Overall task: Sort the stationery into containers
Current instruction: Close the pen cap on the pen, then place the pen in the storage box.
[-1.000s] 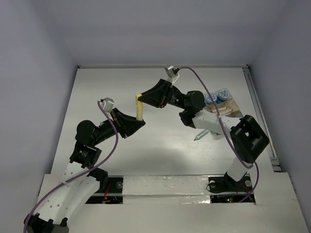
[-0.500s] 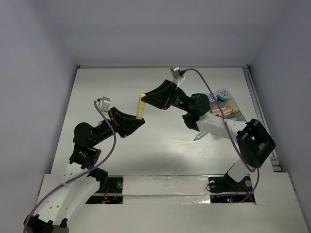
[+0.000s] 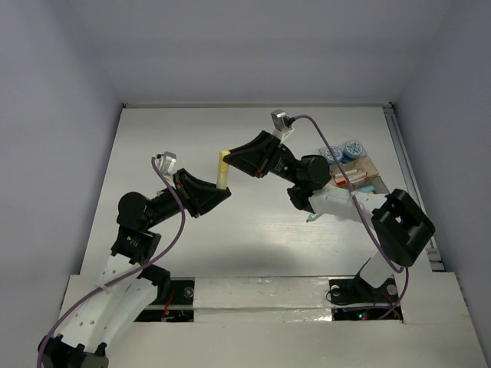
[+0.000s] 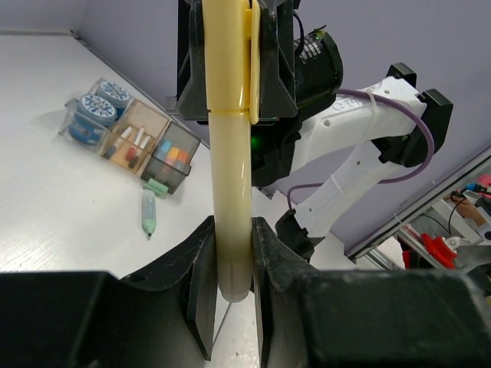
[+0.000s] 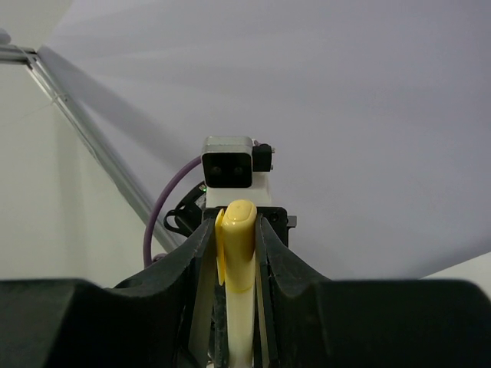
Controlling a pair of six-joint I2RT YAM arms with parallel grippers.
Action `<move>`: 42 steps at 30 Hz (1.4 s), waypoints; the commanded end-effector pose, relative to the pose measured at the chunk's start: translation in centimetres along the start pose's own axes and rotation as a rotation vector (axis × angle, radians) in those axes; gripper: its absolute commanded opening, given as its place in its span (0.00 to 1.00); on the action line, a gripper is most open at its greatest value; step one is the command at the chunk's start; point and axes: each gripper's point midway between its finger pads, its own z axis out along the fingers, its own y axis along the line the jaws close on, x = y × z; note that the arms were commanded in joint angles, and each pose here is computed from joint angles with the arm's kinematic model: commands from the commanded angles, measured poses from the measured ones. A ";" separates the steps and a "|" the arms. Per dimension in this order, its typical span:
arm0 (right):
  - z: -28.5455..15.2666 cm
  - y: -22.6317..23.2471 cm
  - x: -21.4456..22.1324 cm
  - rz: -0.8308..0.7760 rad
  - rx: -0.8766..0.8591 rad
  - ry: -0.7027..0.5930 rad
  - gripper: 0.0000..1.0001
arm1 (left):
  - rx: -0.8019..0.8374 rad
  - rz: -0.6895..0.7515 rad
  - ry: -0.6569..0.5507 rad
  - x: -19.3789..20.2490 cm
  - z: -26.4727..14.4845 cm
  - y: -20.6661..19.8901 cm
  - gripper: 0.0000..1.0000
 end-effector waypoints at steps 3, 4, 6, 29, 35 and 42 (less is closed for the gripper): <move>-2.1 0.6 7.3 0.026 -0.022 0.210 0.00 | 0.101 0.180 -0.183 -6.4 0.2 -4.9 0.00; -2.3 0.4 8.2 0.036 -0.003 0.234 0.00 | 0.101 0.182 -0.181 -6.5 0.2 -5.1 0.00; -3.3 -0.5 9.9 0.043 0.062 0.291 0.00 | 0.107 0.189 -0.175 -6.8 0.2 -5.6 0.00; -10.0 -2.9 19.9 0.155 0.313 0.458 0.00 | 0.110 0.277 -0.224 -12.0 1.2 -8.8 0.00; -10.1 -2.7 20.6 0.144 0.325 0.487 0.00 | 0.126 0.249 -0.209 -12.1 1.8 -8.6 0.00; -8.4 -2.0 18.1 0.085 0.321 0.407 0.00 | 0.122 0.209 -0.168 -10.8 2.3 -7.2 0.00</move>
